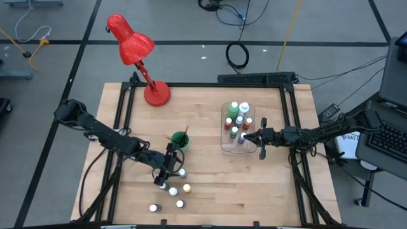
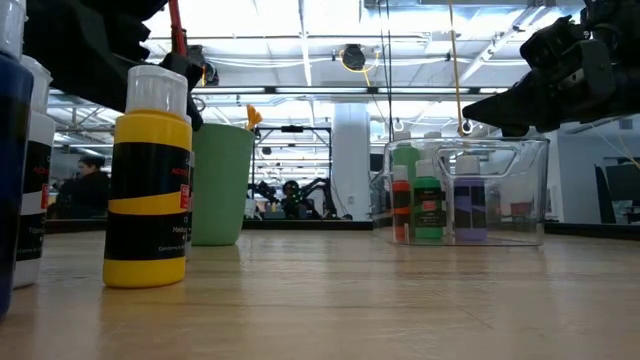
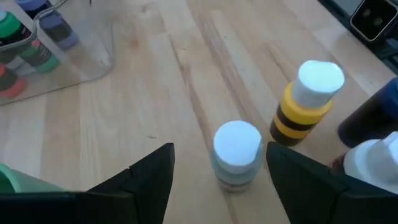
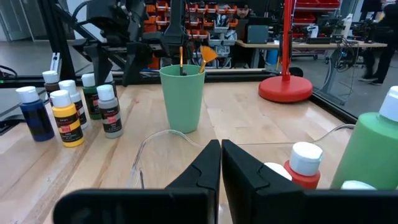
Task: Pick & Place Paint Supplies
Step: Put the small gray paint bottle into the transparent bin
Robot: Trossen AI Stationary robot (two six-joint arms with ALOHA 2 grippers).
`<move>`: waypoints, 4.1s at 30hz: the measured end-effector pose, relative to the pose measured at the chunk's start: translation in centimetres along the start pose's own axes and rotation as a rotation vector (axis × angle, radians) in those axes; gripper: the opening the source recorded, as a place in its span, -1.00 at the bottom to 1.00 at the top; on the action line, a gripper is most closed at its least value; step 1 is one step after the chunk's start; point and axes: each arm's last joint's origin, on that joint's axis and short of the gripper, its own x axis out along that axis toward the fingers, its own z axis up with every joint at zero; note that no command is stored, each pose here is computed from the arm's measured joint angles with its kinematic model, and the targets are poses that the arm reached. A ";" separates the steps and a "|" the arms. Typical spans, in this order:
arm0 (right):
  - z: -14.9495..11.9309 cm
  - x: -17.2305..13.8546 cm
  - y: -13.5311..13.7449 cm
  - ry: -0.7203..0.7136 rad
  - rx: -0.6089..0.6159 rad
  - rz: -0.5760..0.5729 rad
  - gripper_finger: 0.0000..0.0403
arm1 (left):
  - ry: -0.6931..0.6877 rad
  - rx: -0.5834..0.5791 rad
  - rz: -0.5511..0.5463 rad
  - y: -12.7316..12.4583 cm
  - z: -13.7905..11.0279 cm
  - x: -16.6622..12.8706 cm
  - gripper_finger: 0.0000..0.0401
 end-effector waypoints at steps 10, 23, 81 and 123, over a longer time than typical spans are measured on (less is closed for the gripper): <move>0.0 0.0 0.0 0.000 0.000 0.001 -0.95 | 0.011 0.013 -0.053 -0.4 -0.4 1.2 0.28; 0.0 0.0 0.0 0.000 -0.001 0.001 -0.95 | -0.025 0.022 -0.049 0.0 -0.2 2.1 0.28; 1.4 -0.2 0.7 -0.147 -0.195 0.029 -0.95 | -0.176 -0.196 0.161 20.4 12.0 8.4 -0.52; 1.4 -0.2 0.7 -0.148 -0.211 0.029 -0.95 | -0.058 -0.307 0.148 22.3 7.3 13.5 -0.16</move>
